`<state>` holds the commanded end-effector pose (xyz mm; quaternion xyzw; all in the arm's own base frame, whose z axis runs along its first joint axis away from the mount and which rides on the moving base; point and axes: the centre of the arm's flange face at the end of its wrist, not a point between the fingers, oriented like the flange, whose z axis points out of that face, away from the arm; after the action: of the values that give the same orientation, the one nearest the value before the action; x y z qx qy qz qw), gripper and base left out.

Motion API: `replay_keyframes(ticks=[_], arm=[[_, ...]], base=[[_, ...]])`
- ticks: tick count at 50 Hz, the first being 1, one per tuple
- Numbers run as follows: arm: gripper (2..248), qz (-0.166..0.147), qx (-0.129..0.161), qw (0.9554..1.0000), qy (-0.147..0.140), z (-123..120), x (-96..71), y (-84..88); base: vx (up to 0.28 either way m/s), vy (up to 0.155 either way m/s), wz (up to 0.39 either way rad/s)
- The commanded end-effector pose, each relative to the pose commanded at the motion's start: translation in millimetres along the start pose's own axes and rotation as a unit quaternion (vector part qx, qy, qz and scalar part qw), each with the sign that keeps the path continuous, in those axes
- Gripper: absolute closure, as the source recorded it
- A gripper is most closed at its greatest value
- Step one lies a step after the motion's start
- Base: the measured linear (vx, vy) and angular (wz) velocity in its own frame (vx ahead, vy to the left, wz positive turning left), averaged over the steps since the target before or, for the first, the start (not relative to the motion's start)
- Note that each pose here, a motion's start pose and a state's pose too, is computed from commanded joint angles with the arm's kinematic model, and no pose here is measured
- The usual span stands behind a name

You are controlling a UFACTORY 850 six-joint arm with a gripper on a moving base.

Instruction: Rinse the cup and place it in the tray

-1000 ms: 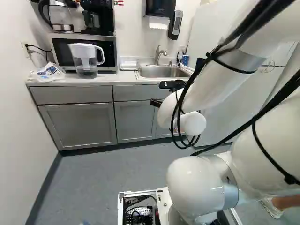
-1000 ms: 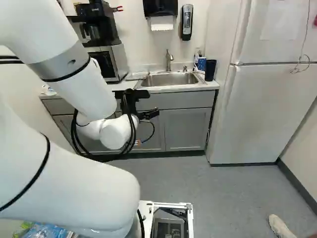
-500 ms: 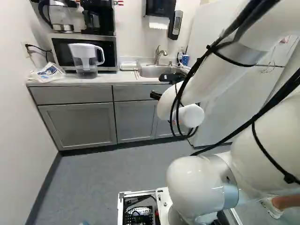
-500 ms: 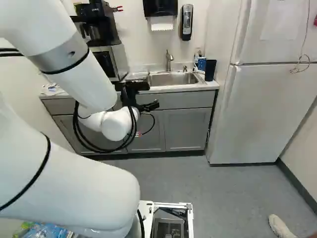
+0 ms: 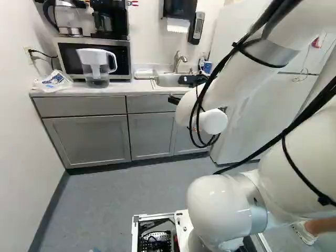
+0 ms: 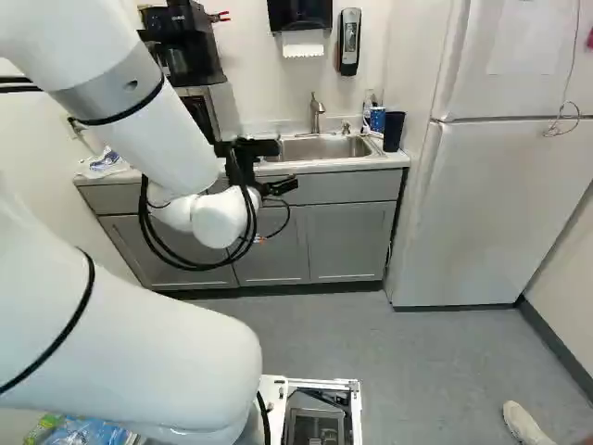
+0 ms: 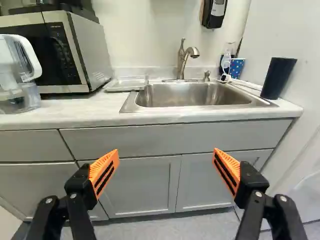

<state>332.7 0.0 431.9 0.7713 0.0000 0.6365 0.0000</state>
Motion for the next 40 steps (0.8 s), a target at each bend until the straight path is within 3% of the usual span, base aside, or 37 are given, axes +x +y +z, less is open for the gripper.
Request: replay_keyframes(ticks=[40], arm=[[3, 0.000, 0.000, 0.9997, 0.026, 22, 43.5, 0.0]], base=[[0.000, 0.000, 0.000]])
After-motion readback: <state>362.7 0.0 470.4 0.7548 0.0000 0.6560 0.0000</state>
